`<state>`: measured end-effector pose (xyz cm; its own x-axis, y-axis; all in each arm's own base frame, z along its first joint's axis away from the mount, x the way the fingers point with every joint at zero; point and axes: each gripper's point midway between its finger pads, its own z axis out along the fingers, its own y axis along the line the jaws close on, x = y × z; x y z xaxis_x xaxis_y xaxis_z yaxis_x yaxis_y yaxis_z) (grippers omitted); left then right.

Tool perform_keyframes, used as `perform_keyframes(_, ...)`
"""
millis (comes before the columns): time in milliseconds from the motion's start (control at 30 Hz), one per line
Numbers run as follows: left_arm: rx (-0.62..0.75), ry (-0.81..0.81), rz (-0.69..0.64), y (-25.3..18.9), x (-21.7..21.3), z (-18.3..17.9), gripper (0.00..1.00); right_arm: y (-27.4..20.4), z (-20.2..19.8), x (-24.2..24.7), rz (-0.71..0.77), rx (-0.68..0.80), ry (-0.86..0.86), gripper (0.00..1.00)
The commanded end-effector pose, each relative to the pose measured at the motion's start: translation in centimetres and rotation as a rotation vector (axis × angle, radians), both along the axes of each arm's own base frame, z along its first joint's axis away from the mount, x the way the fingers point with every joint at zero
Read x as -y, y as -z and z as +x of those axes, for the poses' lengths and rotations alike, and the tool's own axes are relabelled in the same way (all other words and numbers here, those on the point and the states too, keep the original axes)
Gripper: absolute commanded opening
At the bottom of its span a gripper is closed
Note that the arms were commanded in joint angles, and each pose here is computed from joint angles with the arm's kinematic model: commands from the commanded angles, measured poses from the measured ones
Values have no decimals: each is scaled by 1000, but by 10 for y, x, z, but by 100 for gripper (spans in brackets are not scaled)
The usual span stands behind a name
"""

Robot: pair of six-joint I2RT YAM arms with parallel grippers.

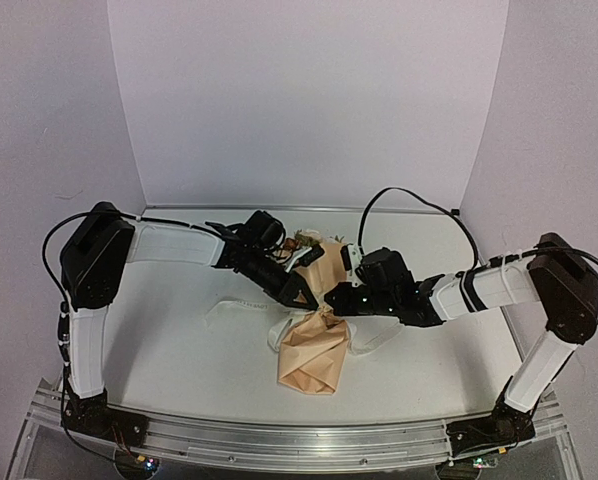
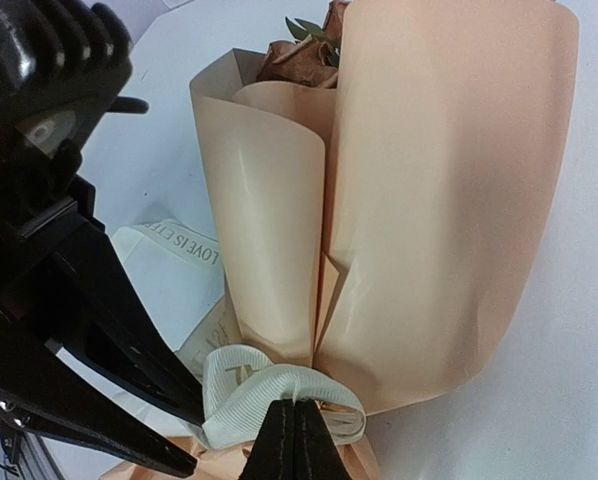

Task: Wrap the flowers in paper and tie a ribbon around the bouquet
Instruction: Cross the half-tied ribbon over the folded bouquet.

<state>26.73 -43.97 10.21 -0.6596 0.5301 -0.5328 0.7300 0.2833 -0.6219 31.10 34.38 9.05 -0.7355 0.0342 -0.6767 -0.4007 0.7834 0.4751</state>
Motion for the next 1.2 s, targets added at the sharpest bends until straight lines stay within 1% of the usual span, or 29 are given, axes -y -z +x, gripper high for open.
perform_keyframes(0,59,-8,-105,-59,6,7,24,-5,4,-5,11,14,-12,0)
perform_keyframes(267,88,-97,-144,-88,-3,21,37,-1,1,-3,1,10,-22,0)
perform_keyframes(367,119,-163,-98,-84,-11,32,39,0,0,-3,-1,8,-24,0)
perform_keyframes(467,118,-199,-21,-70,-19,40,39,1,0,-2,-2,6,-24,0)
perform_keyframes(600,55,-176,53,-48,-19,36,41,2,-1,-3,-2,4,-26,0)
perform_keyframes(700,23,-154,53,-43,-14,32,41,2,-1,-3,-2,3,-26,0)
perform_keyframes(800,25,-141,43,-42,-8,31,44,3,-1,-2,-3,2,-26,0)
perform_keyframes(1000,27,-119,76,-29,-1,28,46,3,-1,-1,-6,5,-27,0)
perform_keyframes(1167,26,-121,90,-22,3,32,46,2,-1,-1,-7,8,-27,0)
